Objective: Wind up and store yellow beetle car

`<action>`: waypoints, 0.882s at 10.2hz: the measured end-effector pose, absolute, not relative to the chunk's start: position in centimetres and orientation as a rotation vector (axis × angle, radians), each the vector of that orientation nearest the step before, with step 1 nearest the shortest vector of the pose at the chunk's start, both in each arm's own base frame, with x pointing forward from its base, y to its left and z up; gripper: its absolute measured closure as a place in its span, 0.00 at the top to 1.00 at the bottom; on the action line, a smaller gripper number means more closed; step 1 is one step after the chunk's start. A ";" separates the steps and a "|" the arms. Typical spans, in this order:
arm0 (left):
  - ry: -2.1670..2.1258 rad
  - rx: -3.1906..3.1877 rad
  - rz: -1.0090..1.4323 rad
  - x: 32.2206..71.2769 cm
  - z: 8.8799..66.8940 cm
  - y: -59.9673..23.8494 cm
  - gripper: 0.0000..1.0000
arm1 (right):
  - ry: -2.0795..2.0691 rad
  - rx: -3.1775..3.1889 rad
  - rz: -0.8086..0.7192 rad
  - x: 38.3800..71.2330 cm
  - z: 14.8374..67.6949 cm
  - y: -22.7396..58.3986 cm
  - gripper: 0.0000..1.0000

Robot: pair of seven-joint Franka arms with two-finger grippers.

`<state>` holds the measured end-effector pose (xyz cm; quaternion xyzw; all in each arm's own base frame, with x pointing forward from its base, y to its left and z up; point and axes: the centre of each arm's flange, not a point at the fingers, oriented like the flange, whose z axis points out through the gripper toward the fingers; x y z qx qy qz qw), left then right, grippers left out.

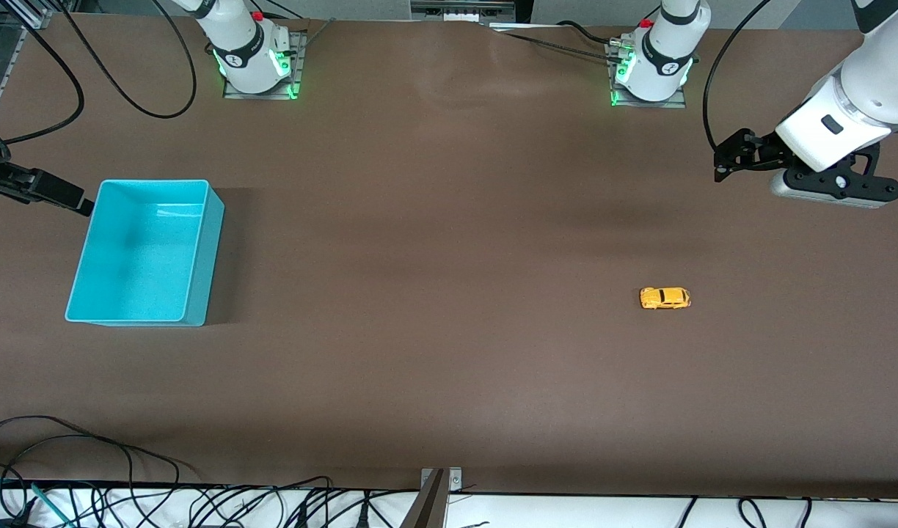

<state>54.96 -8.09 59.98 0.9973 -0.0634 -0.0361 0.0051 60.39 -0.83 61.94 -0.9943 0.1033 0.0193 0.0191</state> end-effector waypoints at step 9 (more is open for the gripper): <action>-0.191 3.123 -0.114 55.0 60.0 -7.8 1.00 | 0.321 -3.086 0.060 60.4 61.9 -0.8 1.00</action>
